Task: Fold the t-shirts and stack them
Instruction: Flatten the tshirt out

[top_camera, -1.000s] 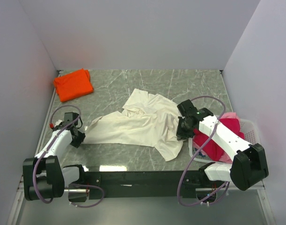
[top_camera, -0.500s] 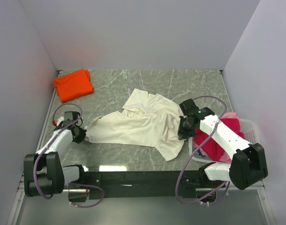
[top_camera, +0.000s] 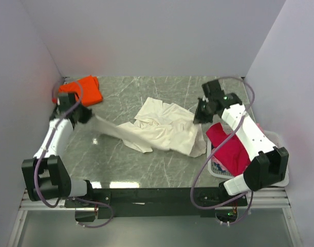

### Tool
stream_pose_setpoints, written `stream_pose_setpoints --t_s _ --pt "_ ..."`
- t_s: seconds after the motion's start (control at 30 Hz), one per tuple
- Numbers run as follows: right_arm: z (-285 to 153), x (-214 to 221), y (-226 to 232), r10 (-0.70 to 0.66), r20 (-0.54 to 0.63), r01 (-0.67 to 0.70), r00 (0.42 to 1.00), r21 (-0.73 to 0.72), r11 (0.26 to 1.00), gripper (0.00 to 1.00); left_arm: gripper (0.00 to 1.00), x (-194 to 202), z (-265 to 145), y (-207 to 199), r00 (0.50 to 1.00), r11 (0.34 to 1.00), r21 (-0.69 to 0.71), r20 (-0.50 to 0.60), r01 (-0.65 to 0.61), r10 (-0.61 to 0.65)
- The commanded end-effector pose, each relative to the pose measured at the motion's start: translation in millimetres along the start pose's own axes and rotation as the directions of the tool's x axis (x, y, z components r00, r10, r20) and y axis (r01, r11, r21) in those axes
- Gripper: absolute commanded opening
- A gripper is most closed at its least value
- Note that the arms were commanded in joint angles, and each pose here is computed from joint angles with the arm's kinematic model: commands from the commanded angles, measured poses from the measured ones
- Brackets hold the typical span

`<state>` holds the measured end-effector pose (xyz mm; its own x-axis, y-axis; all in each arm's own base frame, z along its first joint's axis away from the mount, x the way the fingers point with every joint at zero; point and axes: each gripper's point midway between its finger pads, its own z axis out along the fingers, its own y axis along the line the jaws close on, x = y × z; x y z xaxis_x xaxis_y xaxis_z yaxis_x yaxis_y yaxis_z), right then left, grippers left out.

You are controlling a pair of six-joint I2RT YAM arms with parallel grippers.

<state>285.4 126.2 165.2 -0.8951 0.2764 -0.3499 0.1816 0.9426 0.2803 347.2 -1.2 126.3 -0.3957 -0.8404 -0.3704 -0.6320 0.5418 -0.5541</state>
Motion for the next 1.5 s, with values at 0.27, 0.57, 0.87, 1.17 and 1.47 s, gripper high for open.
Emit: stream_pose_setpoints --t_s 0.27,0.57,0.87,1.17,1.47 --pt "-144.1 -162.7 74.5 -0.024 0.443 0.105 0.896 -0.158 0.982 0.00 0.00 -209.7 -143.5 -203.6 0.932 0.847 0.528 0.333 -0.060 -0.141" --pt "-286.5 -179.5 73.0 0.093 0.792 0.175 0.603 -0.245 0.954 0.00 0.00 -222.1 -242.4 -222.9 0.837 0.745 0.570 0.546 -0.345 -0.030" --pt "-399.7 -116.7 44.0 0.215 0.910 0.272 0.355 -0.321 0.907 0.00 0.00 -216.2 -355.4 -245.6 0.760 0.674 0.623 0.635 -0.397 -0.139" --pt "-469.0 -102.1 30.2 0.251 0.947 0.299 0.199 -0.303 0.905 0.00 0.00 -214.5 -419.4 -245.6 0.653 0.676 0.585 0.731 -0.448 -0.199" --pt "-394.4 -163.2 38.6 0.149 0.946 0.183 0.289 -0.207 0.961 0.00 0.00 -209.2 -323.4 -243.3 0.778 0.695 0.594 0.624 -0.405 -0.079"
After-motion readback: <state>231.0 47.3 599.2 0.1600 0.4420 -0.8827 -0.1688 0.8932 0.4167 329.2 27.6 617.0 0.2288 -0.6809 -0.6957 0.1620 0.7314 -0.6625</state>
